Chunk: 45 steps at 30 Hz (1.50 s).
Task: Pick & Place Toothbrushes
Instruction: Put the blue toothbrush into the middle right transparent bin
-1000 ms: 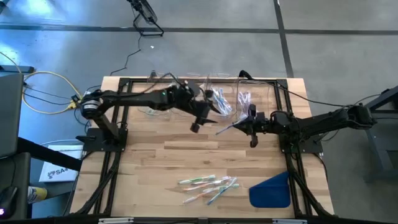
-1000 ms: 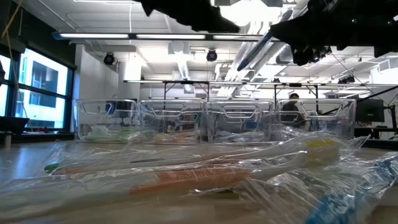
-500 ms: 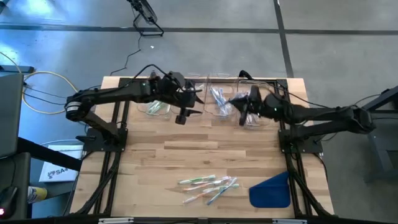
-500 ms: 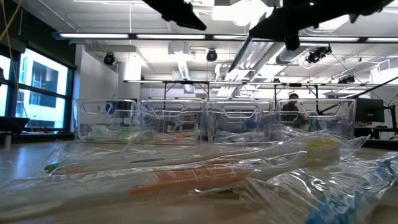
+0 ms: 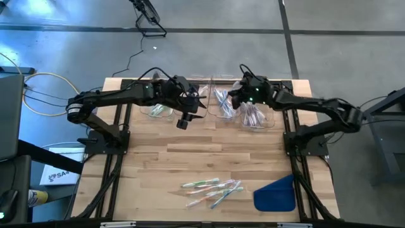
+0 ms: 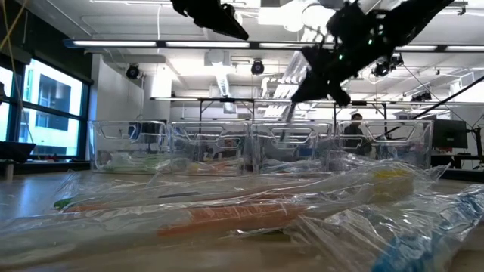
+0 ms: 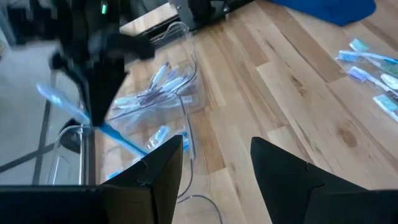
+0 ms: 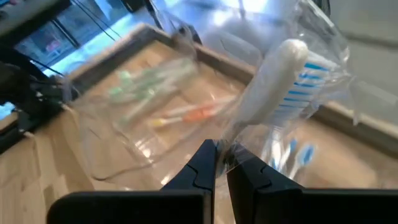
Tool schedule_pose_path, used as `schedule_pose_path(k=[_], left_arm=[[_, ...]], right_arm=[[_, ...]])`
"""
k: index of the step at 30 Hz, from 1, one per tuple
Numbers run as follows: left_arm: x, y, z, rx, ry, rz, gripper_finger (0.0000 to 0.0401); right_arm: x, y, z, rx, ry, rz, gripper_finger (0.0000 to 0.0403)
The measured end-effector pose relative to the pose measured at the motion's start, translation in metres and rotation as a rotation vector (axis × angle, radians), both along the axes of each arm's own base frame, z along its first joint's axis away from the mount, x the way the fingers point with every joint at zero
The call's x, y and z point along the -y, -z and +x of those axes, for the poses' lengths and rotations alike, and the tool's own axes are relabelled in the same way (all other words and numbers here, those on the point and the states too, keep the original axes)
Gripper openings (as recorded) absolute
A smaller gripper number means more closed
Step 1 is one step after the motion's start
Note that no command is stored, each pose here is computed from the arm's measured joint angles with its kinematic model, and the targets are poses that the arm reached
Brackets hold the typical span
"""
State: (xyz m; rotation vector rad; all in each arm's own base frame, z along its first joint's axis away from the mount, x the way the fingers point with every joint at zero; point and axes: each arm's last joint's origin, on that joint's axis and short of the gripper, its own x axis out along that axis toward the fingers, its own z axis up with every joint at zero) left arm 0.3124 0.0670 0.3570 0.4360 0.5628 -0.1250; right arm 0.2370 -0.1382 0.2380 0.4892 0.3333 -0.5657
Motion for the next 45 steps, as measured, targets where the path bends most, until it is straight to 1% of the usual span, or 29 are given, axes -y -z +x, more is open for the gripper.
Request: schedule_pose_path(k=[5, 7, 9, 15, 17, 20, 22, 26, 30, 32, 34, 38, 41, 45], left_arm=[[0.0, 0.0, 0.0, 0.0, 0.002, -0.001, 0.0184], [0.0, 0.0, 0.0, 0.0, 0.002, 0.0, 0.0184], [0.0, 0.0, 0.0, 0.0, 0.002, 0.0, 0.0184], [0.0, 0.001, 0.0, -0.008, 0.001, -0.002, 0.0184], [0.0, 0.001, 0.0, -0.009, 0.001, -0.002, 0.0184], [0.0, 0.001, 0.0, -0.009, 0.001, -0.003, 0.0184], [0.0, 0.001, 0.0, -0.012, 0.001, -0.003, 0.0184], [0.0, 0.002, -0.001, -0.024, 0.001, -0.006, 0.0184], [0.001, 0.003, -0.001, -0.032, 0.001, -0.008, 0.0184], [0.001, 0.003, -0.001, -0.031, 0.001, -0.008, 0.0184], [0.001, 0.003, -0.001, -0.031, 0.001, -0.008, 0.0184], [0.003, 0.003, 0.0, -0.019, 0.01, 0.0, 0.0184], [0.008, 0.009, 0.005, 0.018, 0.048, 0.033, 0.0184], [0.012, 0.013, 0.009, 0.062, 0.073, 0.055, 0.0184]], right_arm=[[0.017, 0.023, 0.004, -0.012, -0.001, 0.136, 0.0012], [0.021, 0.027, 0.005, 0.0, 0.011, 0.156, 0.0016], [0.023, 0.027, 0.007, 0.015, 0.015, 0.143, 0.0038], [0.022, 0.018, 0.005, 0.038, -0.001, 0.09, 0.0137], [0.02, 0.014, 0.002, 0.032, -0.001, 0.088, 0.0164], [0.016, 0.007, -0.003, 0.028, 0.002, 0.081, 0.0194], [0.013, -0.001, -0.008, 0.05, -0.001, 0.064, 0.0202], [0.006, -0.024, -0.019, 0.106, -0.014, -0.015, 0.0205], [-0.004, -0.049, -0.035, 0.174, 0.012, -0.116, 0.0198], [-0.01, -0.06, -0.044, 0.211, 0.003, -0.148, 0.0194], [-0.017, -0.071, -0.052, 0.256, -0.03, -0.17, 0.0191], [-0.036, -0.088, -0.066, 0.338, -0.173, -0.184, 0.0183], [-0.05, -0.093, -0.076, 0.339, -0.252, -0.176, 0.0171], [-0.065, -0.093, -0.088, 0.298, -0.294, -0.189, 0.014]])
